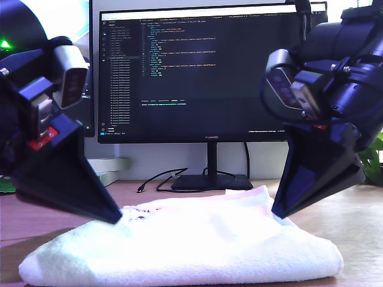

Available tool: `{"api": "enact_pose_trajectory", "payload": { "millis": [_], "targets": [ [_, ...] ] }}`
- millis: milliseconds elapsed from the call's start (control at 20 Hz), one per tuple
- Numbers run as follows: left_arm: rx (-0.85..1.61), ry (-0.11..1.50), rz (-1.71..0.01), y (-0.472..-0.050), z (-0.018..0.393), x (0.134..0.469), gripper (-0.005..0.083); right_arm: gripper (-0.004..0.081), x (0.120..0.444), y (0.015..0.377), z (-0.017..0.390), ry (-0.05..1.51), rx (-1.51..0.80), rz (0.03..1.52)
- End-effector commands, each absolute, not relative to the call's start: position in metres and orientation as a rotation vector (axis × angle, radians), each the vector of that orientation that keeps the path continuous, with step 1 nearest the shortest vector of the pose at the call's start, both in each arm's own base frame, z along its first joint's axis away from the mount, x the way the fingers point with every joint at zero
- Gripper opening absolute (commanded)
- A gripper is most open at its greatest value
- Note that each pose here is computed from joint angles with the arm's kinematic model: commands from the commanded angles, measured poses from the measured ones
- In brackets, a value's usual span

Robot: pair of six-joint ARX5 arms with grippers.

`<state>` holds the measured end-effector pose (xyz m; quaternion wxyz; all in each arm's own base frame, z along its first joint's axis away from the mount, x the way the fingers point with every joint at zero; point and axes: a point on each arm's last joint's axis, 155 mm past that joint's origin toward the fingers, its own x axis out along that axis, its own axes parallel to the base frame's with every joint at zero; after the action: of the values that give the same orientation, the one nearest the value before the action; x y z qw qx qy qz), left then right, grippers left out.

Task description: Fold the tea towel to a neat square and place it to the right

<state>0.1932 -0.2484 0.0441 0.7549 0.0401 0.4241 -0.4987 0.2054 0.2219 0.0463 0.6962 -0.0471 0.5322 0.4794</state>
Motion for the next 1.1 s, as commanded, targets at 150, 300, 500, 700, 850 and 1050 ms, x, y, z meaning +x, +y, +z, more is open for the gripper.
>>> {"api": "enact_pose_trajectory", "payload": {
  "millis": [150, 300, 500, 700, 850, 1050],
  "targets": [
    [0.136, 0.989, -1.018, -0.232, 0.026, 0.191, -0.0020, -0.0011, 0.181, 0.229, 0.037, 1.226, -0.178, 1.168],
    [0.163, 1.002, -0.963, -0.224, 0.020, 0.196, -0.0020, -0.0011, 0.180, 0.230, 0.027, 1.246, -0.203, 1.165],
    [0.187, 1.057, -0.888, -0.214, 0.004, 0.200, -0.0020, -0.0011, 0.193, 0.207, -0.007, 1.315, -0.338, 1.021],
    [0.211, 1.115, -0.861, -0.208, -0.018, 0.199, -0.0020, -0.0011, 0.182, 0.201, -0.015, 1.393, -0.336, 0.995],
    [0.225, 1.120, -0.846, -0.206, -0.021, 0.200, -0.0020, -0.0011, 0.176, 0.205, -0.009, 1.422, -0.342, 1.005],
    [0.226, 1.137, -0.840, -0.203, -0.022, 0.198, -0.0020, -0.0011, 0.178, 0.205, 0.008, 1.469, -0.338, 0.986]
  ]
}}
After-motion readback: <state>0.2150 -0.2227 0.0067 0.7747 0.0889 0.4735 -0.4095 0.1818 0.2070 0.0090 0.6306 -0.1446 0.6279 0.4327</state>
